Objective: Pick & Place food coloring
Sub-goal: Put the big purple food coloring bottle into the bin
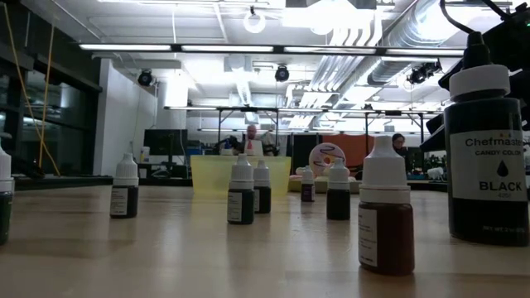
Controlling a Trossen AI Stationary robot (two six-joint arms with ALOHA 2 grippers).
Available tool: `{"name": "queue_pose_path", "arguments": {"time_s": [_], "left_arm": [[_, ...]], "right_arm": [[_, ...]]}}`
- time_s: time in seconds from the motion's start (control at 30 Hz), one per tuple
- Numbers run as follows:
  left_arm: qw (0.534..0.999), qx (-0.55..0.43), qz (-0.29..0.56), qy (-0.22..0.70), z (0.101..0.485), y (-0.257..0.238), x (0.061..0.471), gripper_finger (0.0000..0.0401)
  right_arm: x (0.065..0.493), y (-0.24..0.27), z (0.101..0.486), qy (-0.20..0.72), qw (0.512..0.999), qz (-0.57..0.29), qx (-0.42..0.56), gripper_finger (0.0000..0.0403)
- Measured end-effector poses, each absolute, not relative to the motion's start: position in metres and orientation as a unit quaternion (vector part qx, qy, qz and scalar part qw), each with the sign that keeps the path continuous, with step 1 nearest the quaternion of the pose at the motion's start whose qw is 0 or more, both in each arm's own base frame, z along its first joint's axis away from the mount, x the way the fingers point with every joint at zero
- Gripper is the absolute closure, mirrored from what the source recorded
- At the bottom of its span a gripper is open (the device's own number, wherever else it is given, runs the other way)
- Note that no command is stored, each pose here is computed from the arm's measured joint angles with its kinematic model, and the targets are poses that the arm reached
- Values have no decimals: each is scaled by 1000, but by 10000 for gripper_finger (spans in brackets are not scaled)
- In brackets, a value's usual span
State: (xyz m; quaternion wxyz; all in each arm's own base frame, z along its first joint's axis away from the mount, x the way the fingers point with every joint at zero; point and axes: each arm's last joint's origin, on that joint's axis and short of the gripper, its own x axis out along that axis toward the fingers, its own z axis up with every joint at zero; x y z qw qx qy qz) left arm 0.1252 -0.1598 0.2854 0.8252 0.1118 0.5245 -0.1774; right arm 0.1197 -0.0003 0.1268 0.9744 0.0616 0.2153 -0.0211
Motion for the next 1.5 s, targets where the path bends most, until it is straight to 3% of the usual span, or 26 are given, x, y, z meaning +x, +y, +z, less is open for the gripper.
{"name": "queue_pose_path", "arguments": {"time_s": [0.33,0.53,1.2,1.5], "left_arm": [[815,106,-210,530,254,-168,129,168],[821,116,-222,513,245,-172,133,136],[830,115,-223,498,220,-171,139,137],[834,110,-223,492,220,-172,140,211]], "right_arm": [[120,0,127,217,974,-21,62,402],[120,0,127,216,974,-21,62,402],[120,0,127,214,975,-21,62,402],[120,0,127,214,975,-21,62,402]]}}
